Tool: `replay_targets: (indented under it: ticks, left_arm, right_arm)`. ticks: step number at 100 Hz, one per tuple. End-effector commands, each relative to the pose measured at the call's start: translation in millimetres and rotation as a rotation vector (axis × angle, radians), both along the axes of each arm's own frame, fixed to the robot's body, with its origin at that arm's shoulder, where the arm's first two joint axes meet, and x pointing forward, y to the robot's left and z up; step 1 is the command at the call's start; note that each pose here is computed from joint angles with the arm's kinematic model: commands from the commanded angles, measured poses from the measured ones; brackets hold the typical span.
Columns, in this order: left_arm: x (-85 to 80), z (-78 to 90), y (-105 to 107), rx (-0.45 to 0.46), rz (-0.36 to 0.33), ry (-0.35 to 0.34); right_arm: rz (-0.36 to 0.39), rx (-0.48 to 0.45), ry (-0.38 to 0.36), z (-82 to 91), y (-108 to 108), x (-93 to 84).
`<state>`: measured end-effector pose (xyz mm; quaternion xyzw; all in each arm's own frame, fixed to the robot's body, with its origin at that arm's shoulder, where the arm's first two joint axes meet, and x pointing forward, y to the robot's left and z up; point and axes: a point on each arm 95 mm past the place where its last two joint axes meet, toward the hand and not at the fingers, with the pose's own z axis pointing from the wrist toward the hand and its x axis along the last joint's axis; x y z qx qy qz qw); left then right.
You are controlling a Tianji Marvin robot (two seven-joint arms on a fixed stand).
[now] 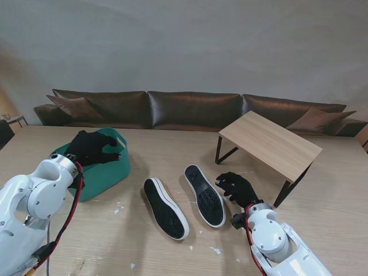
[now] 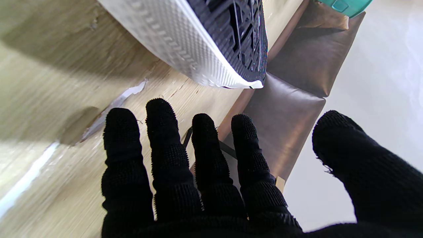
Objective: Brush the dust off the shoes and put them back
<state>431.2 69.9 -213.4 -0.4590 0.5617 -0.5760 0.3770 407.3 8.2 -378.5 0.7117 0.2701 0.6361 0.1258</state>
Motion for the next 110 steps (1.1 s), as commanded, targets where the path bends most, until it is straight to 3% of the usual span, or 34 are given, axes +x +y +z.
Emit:
replay_targets:
  ticks: [1,19,38,56,74,110]
  left_arm:
    - [-1.1,3.2,-17.7,0.009,-0.059,0.011]
    - [1.3,-6.2,-51.7,0.014,-0.2,0.089]
    - [5.2,-27.6,-82.0,0.002,-0.3,0.155]
    - [3.2,-46.4,-99.7,0.076,-0.378,0.232]
    - [-1.5,-65.1,-106.8,0.137,-0.418,0.271]
    - [-9.2,-99.8,-105.7,0.257,-0.427,0.393]
  right_arm:
    - [0.008,0.004,-0.006,1.1,4.2,-0.1]
    - [-0.011,0.003,-0.033,7.0,2.5,2.5]
    - [-0.027,0.001,-0.054,12.3,0.5,4.8]
    - [-0.039,0.006,-0.067,15.7,-1.6,6.5]
    - [-0.049,0.008,-0.079,18.3,-2.7,8.1]
    - [-0.059,0.017,-0.085,20.6,-3.2,8.4]
